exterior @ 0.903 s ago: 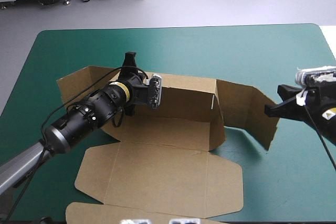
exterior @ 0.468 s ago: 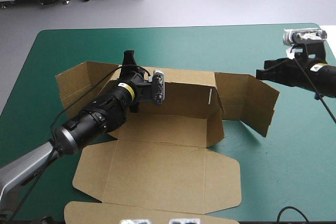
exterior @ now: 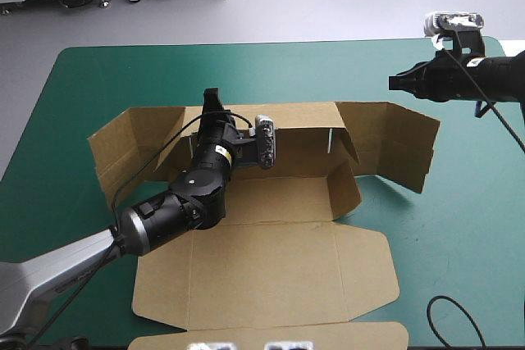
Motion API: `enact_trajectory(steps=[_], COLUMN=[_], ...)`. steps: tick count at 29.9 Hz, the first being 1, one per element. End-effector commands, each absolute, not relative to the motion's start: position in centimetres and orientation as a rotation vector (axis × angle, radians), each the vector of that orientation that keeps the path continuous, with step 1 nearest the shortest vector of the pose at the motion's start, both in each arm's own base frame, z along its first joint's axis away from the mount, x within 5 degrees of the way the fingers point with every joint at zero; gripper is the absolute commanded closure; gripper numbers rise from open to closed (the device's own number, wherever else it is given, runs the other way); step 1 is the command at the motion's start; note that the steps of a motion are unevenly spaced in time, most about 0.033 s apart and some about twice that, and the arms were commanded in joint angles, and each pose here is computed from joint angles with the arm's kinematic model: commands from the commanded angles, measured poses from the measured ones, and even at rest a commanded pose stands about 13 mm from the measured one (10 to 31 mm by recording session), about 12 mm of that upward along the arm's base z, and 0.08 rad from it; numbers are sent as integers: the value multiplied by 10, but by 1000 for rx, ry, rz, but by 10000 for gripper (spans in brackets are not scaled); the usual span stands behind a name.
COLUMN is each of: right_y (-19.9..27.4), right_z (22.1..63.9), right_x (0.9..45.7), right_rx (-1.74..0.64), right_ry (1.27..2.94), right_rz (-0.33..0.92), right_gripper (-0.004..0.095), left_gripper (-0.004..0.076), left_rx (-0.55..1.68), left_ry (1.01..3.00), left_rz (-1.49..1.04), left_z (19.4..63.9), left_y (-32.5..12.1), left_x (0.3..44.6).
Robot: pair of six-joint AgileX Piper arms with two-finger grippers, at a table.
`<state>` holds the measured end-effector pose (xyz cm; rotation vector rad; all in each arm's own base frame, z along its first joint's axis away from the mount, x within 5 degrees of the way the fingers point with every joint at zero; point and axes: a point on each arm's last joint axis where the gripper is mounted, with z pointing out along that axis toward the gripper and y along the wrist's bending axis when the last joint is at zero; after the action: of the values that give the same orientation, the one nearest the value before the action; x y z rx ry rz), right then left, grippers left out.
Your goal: Fold the box
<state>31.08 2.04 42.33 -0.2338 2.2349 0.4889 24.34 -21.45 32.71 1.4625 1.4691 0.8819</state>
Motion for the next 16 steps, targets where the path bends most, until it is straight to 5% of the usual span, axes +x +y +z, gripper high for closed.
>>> enact_trajectory(steps=[1, 10, 16], right_y=[32, 76, 89], right_z=[440, 430, 425], right_x=[319, 373, 407], right_rx=[-249, -319, -274], right_ry=[2178, 2318, 2346], right_rz=[518, 365, 435], right_gripper=[924, 925, 925], left_gripper=[732, 732, 732], left_rx=[1374, 1305, 1301], left_ry=[1424, 1479, 1488], left_rz=[927, 903, 909], left_z=[352, 352, 351], left_y=[-209, -207, -206], left_x=[240, 240, 240])
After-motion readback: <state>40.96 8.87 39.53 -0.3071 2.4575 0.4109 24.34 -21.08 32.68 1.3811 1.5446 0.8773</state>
